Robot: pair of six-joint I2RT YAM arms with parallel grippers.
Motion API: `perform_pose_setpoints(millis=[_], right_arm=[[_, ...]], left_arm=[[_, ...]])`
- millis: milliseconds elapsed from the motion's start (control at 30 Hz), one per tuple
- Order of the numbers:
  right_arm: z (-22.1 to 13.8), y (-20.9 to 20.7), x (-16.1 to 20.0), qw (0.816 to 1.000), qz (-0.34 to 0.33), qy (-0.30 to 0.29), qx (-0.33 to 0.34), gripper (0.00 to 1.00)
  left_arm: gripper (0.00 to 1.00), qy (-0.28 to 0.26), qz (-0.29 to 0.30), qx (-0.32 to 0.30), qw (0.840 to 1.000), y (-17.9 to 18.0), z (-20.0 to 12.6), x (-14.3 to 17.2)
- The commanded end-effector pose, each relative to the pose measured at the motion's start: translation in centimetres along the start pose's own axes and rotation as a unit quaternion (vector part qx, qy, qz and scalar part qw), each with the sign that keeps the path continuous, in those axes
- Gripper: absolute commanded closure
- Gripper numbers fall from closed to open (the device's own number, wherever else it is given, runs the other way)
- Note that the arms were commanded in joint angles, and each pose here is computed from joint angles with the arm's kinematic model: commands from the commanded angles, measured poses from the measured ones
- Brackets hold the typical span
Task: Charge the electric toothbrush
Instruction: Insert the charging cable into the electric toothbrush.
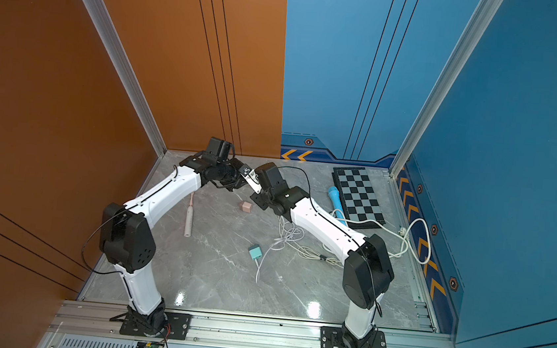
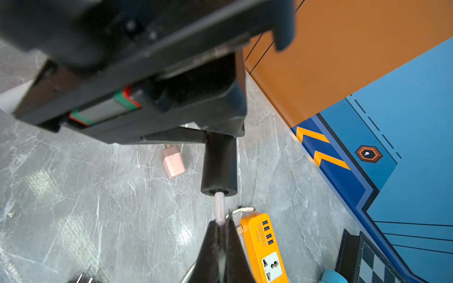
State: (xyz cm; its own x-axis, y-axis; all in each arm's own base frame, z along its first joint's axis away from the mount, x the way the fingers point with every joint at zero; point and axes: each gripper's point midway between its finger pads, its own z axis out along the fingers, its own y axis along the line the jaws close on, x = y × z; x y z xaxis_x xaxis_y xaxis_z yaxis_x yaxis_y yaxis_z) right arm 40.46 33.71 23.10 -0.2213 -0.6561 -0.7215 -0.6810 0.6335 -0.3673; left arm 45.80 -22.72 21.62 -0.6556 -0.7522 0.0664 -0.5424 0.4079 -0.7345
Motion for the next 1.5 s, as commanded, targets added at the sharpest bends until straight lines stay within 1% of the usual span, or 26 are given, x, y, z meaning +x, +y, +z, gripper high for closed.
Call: perform_pose_setpoints(millis=[0, 167, 333, 433, 733, 867, 967, 1000, 1133, 1267, 1367, 1467], right_arm=[[-0.8, -1.2, -5.5, 0.990, 0.049, -0.124, 0.039, 1.00], [-0.6, -1.2, -5.5, 0.986, 0.023, -0.137, 0.094, 1.00], [-0.1, -1.8, -5.4, 0.983, 0.018, -0.145, 0.111, 1.00], [0.3, -1.6, -5.7, 0.982, 0.018, -0.155, 0.102, 1.00], [1.4, -1.5, -6.6, 0.981, 0.032, -0.178, 0.074, 1.00], [1.2, -1.4, -6.7, 0.981, 0.032, -0.182, 0.064, 1.00], [0.4, -1.3, -6.7, 0.981, 0.033, -0.186, 0.053, 1.00], [-0.1, -1.1, -6.6, 0.981, 0.033, -0.187, 0.047, 0.98], [-2.1, -0.1, -5.5, 0.983, 0.029, -0.182, 0.014, 0.85], [-4.7, 0.7, -3.7, 0.985, 0.035, -0.169, -0.012, 0.76], [-7.2, 0.9, -2.4, 0.986, 0.044, -0.162, -0.025, 0.63], [-9.9, 0.5, -2.0, 0.983, 0.065, -0.170, -0.027, 0.56]], left_arm=[[1.00, 0.149, 0.021, -0.012, 0.989, 0.1, -0.3, 9.6], [1.00, 0.152, 0.013, -0.013, 0.988, 0.1, -0.6, 10.1], [1.00, 0.167, 0.017, -0.009, 0.986, -0.1, -1.1, 11.4], [1.00, 0.171, 0.025, -0.007, 0.985, -0.3, -1.3, 12.2], [1.00, 0.214, 0.046, -0.003, 0.976, -0.9, -1.3, 15.7], [1.00, 0.221, 0.047, 0.000, 0.974, -1.1, -1.5, 15.9], [1.00, 0.203, 0.043, 0.000, 0.978, -0.8, -1.5, 14.5], [1.00, 0.193, 0.038, -0.002, 0.981, -0.6, -1.5, 13.6], [1.00, 0.144, 0.033, -0.009, 0.989, 0.7, -1.5, 9.7], [1.00, 0.088, 0.027, -0.019, 0.996, 2.1, -2.0, 6.1], [1.00, 0.053, 0.009, -0.033, 0.998, 3.8, -2.3, 3.3], [1.00, 0.013, -0.003, -0.052, 0.999, 6.1, -3.1, 0.6]])
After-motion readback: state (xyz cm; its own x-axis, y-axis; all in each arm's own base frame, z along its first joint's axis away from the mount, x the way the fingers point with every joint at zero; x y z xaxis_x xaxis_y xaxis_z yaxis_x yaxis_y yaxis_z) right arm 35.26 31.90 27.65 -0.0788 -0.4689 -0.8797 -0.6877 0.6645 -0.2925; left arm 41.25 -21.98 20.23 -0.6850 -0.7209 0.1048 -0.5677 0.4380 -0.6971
